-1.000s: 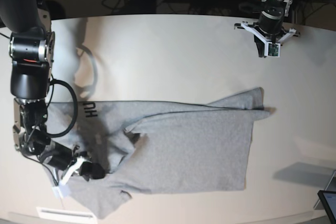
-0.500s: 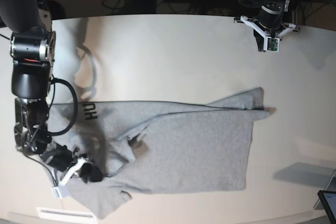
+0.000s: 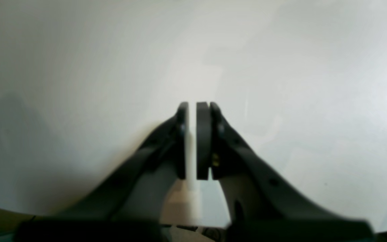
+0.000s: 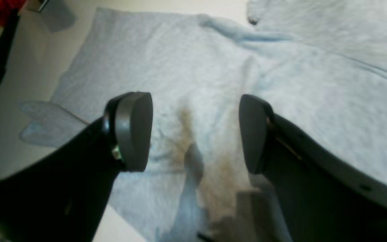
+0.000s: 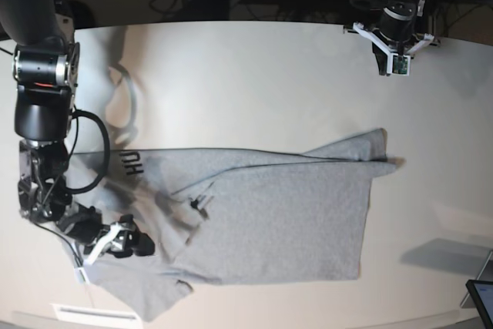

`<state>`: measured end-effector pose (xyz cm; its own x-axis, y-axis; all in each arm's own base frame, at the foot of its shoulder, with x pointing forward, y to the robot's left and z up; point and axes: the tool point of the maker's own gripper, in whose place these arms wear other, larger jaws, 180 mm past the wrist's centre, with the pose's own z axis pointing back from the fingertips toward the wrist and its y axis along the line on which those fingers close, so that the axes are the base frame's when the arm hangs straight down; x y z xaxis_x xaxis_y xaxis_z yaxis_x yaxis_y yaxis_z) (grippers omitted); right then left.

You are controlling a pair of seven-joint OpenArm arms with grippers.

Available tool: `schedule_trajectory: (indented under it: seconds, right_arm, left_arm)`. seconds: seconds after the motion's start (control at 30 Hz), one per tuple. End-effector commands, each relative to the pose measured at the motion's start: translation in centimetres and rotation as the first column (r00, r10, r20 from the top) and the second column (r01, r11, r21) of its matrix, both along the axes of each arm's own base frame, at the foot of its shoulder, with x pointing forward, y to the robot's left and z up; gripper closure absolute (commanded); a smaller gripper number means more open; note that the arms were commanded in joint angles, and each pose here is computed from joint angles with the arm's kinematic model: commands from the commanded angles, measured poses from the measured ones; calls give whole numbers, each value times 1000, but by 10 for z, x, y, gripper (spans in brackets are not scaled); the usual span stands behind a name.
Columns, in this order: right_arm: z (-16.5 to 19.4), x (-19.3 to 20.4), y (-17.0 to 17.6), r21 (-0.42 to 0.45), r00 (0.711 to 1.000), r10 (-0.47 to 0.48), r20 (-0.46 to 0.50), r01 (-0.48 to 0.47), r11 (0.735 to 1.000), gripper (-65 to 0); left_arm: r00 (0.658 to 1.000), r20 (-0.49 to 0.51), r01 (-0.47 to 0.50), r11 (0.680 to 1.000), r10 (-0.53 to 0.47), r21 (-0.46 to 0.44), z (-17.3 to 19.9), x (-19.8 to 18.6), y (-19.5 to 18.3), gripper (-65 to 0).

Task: Fold the T-shirt properly
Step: 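Release the sleeve and move the right gripper back to the folded edge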

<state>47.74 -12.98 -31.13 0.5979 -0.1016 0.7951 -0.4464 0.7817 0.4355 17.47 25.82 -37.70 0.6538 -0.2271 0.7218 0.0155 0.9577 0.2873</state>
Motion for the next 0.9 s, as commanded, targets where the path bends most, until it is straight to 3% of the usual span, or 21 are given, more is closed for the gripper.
schedule_trajectory:
  seconds: [0.0, 0.07, 0.17, 0.37, 0.47, 0.53, 0.7, 0.87]
  right_arm:
    - [17, 5, -5, -7, 999, 7, 39, -7, 1000, -379]
    - [2, -12, -6, -63, 999, 44, -13, -45, 997, -379]
    - [-3, -36, -4, -147, 995, 100, -18, -102, 984, -379]
    - [12, -75, 6, -260, 982, 181, 58, -160, 952, -379]
    - [7, -80, 1, -271, 983, 178, 46, -159, 949, -379]
    - [0, -84, -10, -288, 986, 167, 22, -154, 945, -379]
    - [-8, -83, -45, -290, 1000, -16, 6, 17, 957, -379]
    - [-22, -85, -65, -445, 996, -84, 15, 82, 892, -379]
  left_arm:
    - [999, 45, 2, 1000, -2, 12, 12, 6, 2, -34]
    - [998, 57, 2, 1000, -2, 11, 14, 11, 2, -42]
    - [997, 77, 0, 1000, -1, 11, 19, 16, 1, -52]
    - [988, 152, 6, 1000, -9, 23, 39, 41, 1, -257]
    - [982, 190, 6, 1000, -10, 25, 48, 54, 1, -311]
    - [976, 215, 5, 1000, -11, 27, 54, 63, 2, -321]
    - [957, 288, 17, 998, -34, 59, 76, 90, 7, -321]
    - [946, 322, 11, 998, -31, 64, 81, 120, 20, -311]
